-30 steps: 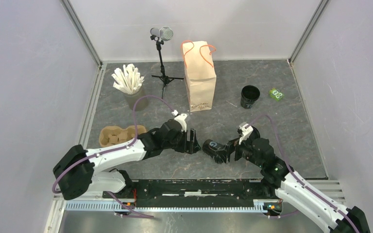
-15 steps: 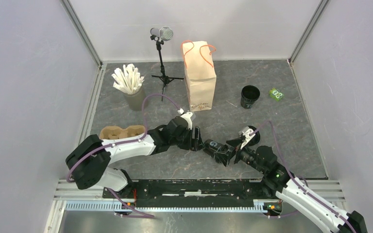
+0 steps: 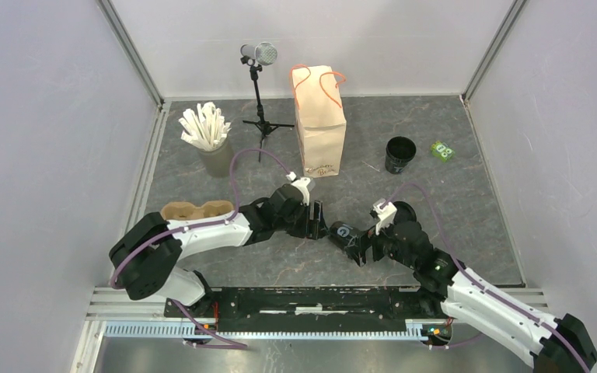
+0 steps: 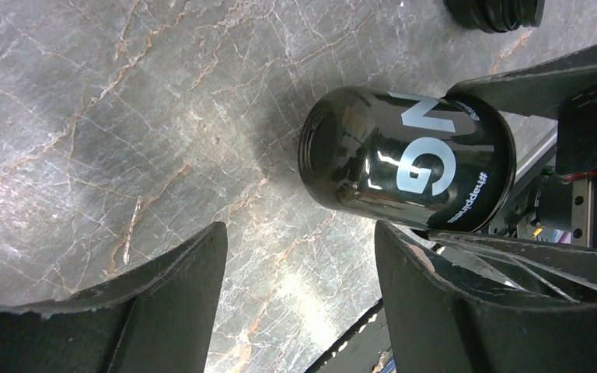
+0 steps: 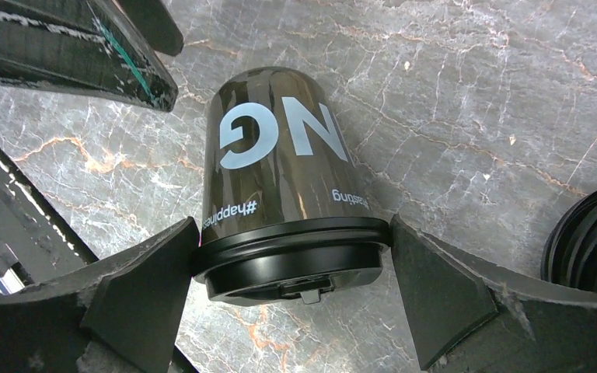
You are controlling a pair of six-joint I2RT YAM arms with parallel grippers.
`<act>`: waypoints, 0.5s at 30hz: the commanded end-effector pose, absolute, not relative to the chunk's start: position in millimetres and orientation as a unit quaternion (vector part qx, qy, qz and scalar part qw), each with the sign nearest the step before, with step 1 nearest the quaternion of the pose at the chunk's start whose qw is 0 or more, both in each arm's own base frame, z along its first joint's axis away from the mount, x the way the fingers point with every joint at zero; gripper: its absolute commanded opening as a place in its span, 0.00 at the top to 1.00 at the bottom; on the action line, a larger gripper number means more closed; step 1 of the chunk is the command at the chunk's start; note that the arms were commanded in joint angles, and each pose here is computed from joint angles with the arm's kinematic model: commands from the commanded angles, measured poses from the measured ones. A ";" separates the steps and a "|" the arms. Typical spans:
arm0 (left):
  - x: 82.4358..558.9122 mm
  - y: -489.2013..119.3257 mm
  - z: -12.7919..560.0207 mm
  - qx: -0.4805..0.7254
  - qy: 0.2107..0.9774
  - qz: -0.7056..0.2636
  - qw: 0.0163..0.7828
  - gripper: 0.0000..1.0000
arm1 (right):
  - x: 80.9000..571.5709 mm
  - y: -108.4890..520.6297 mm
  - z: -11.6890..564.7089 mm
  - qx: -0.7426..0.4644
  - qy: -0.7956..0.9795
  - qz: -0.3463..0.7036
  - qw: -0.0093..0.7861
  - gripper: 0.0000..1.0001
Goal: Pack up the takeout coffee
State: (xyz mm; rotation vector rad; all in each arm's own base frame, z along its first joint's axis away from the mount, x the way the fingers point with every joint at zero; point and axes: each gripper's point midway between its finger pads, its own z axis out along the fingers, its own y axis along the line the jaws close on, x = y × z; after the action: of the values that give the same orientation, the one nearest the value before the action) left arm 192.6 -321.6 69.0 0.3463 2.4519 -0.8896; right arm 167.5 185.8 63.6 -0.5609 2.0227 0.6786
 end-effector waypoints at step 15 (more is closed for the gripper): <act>206.9 -319.9 112.1 0.149 0.879 -0.336 0.302 0.26 | 188.5 178.7 126.5 -0.263 0.827 0.194 0.458 0.12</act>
State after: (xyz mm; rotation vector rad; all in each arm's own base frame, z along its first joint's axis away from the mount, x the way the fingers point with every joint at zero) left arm 196.4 -321.3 69.7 0.3667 2.4558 -0.8859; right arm 169.3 186.8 79.5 -0.6313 2.0908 0.6146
